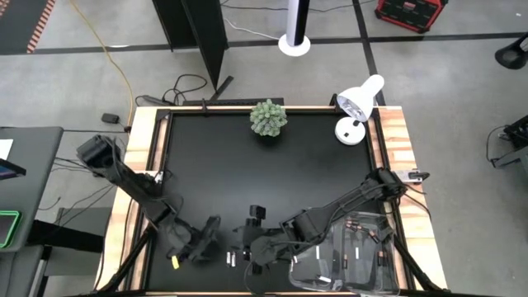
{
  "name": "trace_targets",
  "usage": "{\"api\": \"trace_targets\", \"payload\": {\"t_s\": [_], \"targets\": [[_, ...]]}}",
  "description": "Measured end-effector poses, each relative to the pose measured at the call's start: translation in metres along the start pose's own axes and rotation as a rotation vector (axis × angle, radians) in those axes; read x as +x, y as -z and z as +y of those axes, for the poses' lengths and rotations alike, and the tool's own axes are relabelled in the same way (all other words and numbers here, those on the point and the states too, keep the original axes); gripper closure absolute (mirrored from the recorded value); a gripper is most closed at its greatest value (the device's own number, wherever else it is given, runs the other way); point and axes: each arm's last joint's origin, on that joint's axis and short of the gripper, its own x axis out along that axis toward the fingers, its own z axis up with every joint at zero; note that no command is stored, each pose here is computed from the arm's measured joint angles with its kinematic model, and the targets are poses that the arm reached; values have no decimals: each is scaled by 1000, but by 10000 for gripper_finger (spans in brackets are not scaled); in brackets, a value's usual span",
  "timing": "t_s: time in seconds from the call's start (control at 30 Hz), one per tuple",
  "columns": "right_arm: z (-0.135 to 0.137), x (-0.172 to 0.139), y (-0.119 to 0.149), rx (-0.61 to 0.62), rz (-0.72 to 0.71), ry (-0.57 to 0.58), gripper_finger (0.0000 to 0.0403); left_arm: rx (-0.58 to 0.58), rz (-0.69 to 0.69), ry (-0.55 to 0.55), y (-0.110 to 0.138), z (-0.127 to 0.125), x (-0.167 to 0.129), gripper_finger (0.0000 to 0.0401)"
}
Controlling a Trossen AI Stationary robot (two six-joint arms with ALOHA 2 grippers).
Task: Sort batteries
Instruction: Put the silver battery into the left transparent bin
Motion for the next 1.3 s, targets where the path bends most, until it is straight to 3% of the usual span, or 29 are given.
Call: {"api": "trace_targets", "payload": {"t_s": [0.13, 0.37, 0.63, 0.87, 1.3], "targets": [[-1, 0, 0, -1, 4, 3, 181, 142, 19, 53, -5, -9, 16, 154], [-1, 0, 0, 5, 3, 2, 181, 245, 55, 57, -9, -12, 38, 154], [-1, 0, 0, 14, 4, 1, 181, 323, 207, 74, -18, -1, 52, 154], [-1, 0, 0, 14, 7, 1, 181, 389, 361, 158, -31, 14, 53, 156], [0, 0, 3, 1, 30, 7, 181, 453, 350, 238, -31, 19, 53, 213]]}}
